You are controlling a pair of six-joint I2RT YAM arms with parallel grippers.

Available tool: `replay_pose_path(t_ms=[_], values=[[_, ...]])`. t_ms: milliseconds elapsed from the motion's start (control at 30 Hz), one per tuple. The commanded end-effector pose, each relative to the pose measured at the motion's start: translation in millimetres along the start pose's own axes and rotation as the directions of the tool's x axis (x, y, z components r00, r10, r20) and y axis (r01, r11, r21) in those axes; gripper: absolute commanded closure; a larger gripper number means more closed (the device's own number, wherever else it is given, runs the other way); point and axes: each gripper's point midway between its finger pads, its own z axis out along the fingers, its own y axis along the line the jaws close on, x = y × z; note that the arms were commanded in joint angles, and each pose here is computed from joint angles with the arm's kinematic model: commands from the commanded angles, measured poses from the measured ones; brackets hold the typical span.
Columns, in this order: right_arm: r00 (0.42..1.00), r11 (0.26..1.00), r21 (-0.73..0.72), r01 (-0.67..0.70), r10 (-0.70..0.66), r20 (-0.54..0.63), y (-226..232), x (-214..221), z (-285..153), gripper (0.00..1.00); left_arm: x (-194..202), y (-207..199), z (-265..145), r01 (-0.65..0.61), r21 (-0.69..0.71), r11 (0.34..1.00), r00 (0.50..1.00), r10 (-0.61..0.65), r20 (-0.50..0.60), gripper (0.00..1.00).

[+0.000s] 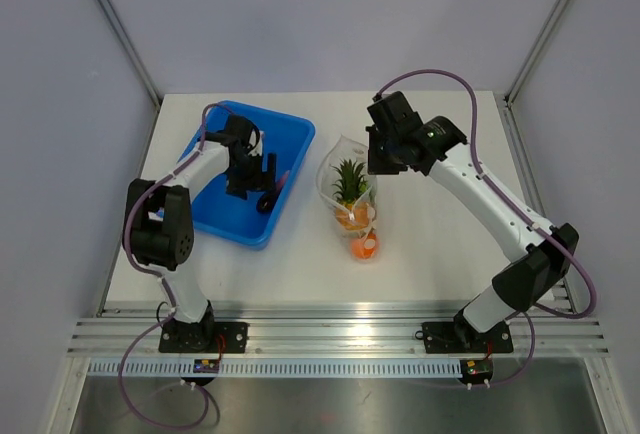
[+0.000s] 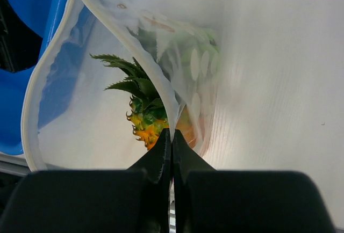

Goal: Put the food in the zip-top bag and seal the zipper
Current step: Pick up the fake vegetable from the bin, then place the fake vegetable in the zipper food storage bag.

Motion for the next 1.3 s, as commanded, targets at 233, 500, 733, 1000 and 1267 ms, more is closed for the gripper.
replay_pose_path(t_ms=[233, 500, 733, 1000, 1267], values=[[1.0, 0.997, -0.075, 0.0, 0.001, 0.015, 21.9, -16.2, 3.4, 1.0, -10.8, 9.5, 35.5, -0.081, -0.152, 0.985, 0.996, 0.076, -0.037, 0.26], [1.0, 0.998, -0.064, -0.006, 0.007, 0.022, 15.1, -11.2, -1.1, 1.0, -44.7, 0.4, -17.9, -0.037, -0.163, 0.986, 0.986, 0.062, 0.156, 0.81], [0.999, 0.996, -0.083, -0.019, 0.021, 0.025, 14.2, -6.4, -8.7, 1.0, -60.7, -27.0, -92.7, -0.07, -0.068, 0.995, 0.948, 0.088, 0.306, 1.0], [0.999, 0.995, -0.094, -0.031, 0.033, 0.021, 12.6, 0.3, -11.5, 1.0, -33.2, -67.6, -158.8, -0.199, 0.13, 0.971, 0.91, 0.134, 0.391, 1.0], [0.998, 0.993, -0.103, -0.053, 0.056, 0.024, 15.9, 0.5, -3.0, 1.0, -4.8, -154.3, -225.6, -0.283, 0.402, 0.871, 0.856, 0.04, 0.516, 1.0]])
